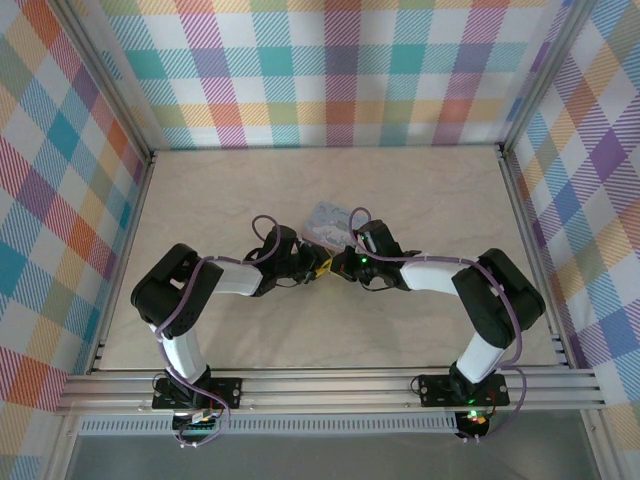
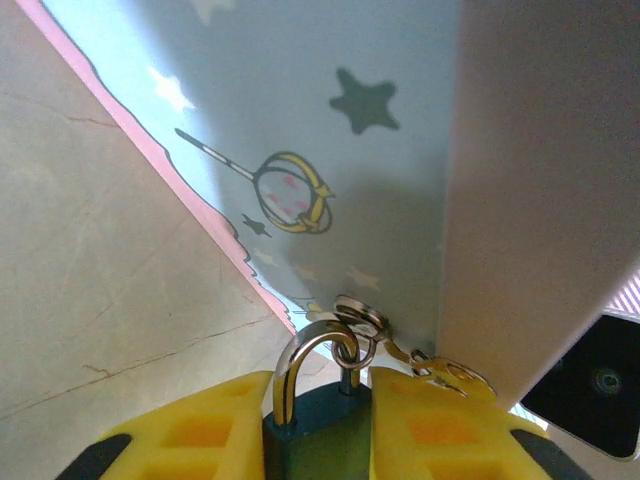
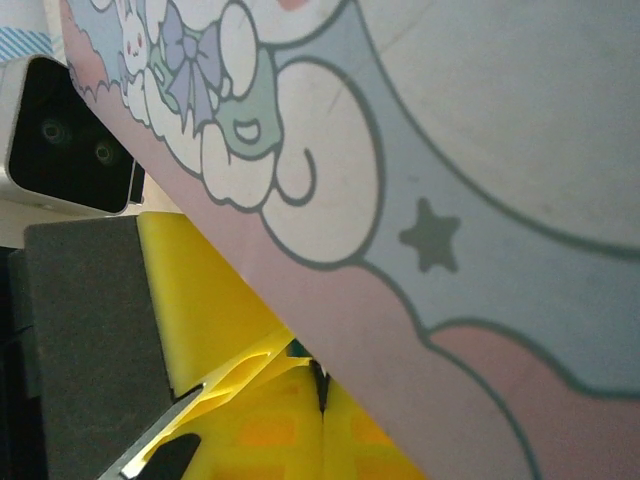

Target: Unlock the padlock with the key

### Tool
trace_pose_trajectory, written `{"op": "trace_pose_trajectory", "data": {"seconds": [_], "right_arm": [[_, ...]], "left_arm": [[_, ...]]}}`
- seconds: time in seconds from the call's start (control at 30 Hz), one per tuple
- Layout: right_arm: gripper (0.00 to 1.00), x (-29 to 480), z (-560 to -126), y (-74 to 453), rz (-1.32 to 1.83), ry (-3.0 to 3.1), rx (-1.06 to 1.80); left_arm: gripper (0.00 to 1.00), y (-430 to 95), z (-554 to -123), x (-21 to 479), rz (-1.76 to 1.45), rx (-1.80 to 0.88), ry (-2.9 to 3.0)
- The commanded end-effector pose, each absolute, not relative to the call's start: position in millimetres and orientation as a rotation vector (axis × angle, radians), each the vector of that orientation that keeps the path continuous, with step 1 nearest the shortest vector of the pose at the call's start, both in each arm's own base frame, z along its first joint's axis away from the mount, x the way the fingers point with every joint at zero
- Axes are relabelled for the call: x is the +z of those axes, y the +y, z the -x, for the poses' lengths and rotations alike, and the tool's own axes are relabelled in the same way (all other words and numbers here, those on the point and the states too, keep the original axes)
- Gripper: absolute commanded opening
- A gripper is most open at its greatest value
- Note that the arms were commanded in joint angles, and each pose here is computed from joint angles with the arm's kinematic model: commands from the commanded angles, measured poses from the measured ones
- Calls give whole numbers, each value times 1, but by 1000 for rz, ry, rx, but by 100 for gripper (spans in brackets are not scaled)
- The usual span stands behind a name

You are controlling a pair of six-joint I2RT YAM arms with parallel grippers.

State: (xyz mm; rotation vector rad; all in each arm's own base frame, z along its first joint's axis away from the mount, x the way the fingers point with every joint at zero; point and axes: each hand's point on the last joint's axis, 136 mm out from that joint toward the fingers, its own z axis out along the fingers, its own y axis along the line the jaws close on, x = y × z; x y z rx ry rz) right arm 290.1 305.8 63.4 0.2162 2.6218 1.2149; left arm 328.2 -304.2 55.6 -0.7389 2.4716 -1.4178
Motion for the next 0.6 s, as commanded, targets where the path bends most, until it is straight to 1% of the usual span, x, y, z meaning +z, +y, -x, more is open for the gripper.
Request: {"op": "trace_pose_trajectory", "data": {"seconds": [0.0,0.13,0.23,0.47,0.57], "right_arm": [[2,66,-289,313,-233,2621,1269],[6,66,-288,312,-238,2617,1271],[14,66,-288,310,-247,2611,1273],[25,68,-285,300,-251,2601,1239],[28,68,-284,294,-244,2607,1198]], "left_arm": [[21,-312,-327,59,716,-1448,2474],[14,-312,-327,59,717,-1445,2474],[8,-311,-327,60,718,-1442,2471],[2,-310,-326,61,716,-1433,2472],[0,-310,-327,62,716,-1436,2471]]}}
